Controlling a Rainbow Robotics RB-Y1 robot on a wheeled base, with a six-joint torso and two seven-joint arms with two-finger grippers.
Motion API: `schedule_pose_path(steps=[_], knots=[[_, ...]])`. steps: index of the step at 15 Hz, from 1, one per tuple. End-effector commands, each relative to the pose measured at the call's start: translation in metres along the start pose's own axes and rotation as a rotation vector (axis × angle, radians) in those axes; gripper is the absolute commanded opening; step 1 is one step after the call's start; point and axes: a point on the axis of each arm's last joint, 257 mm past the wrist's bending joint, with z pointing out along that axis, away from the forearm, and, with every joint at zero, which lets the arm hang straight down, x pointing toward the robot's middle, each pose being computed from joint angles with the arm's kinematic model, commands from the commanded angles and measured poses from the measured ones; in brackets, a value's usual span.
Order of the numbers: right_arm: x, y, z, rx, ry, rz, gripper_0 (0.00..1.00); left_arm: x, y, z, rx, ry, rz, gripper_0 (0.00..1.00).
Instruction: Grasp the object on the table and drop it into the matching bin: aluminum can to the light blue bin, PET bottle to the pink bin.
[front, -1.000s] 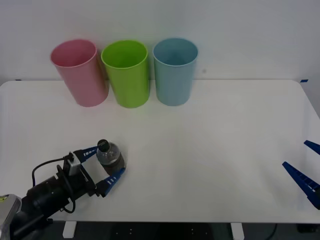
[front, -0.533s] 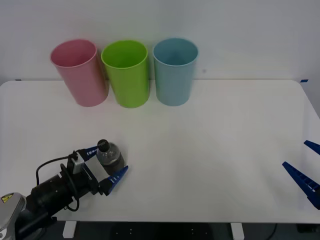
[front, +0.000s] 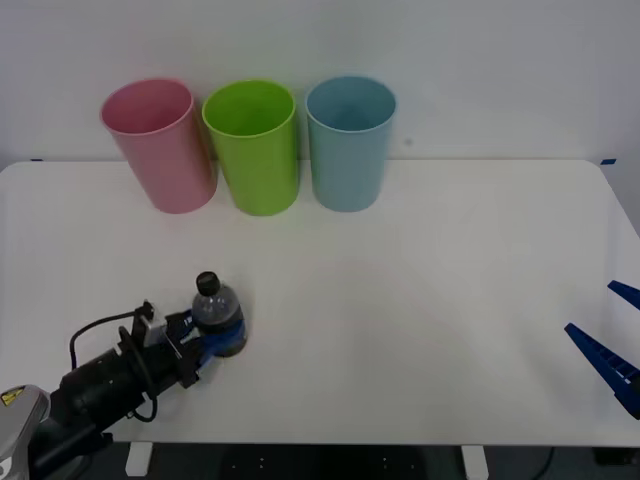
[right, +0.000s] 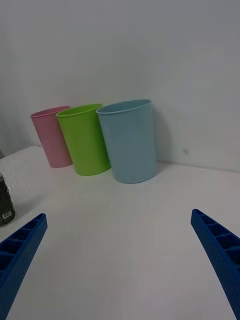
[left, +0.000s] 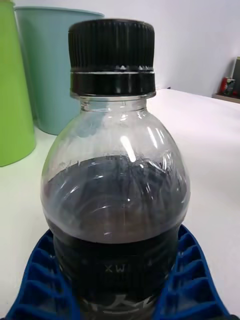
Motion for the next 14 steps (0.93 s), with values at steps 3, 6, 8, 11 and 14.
schedule_pose_path(steps=[3,6,8,11,14], knots=[[0.0,0.0,0.0,0.0,0.0,0.0,1.0,-0.004,0.011,-0.009,-0.033,-0.016,-0.015,0.0],[0.0,0.0,0.0,0.0,0.0,0.0,1.0,-0.018,0.025,-0.018,-0.065,-0.054,-0.037,0.0],[0.0,0.0,0.0,0.0,0.0,0.0,1.0,-0.03,0.04,-0.026,-0.098,-0.077,-0.051,0.0],[0.0,0.0,0.0,0.0,0.0,0.0,1.0,-0.057,0.066,-0.04,-0.181,-0.108,-0.1,0.0],[0.0,0.0,0.0,0.0,0.0,0.0,1.0,-0.088,0.083,-0.056,-0.264,-0.146,-0.142,0.0]])
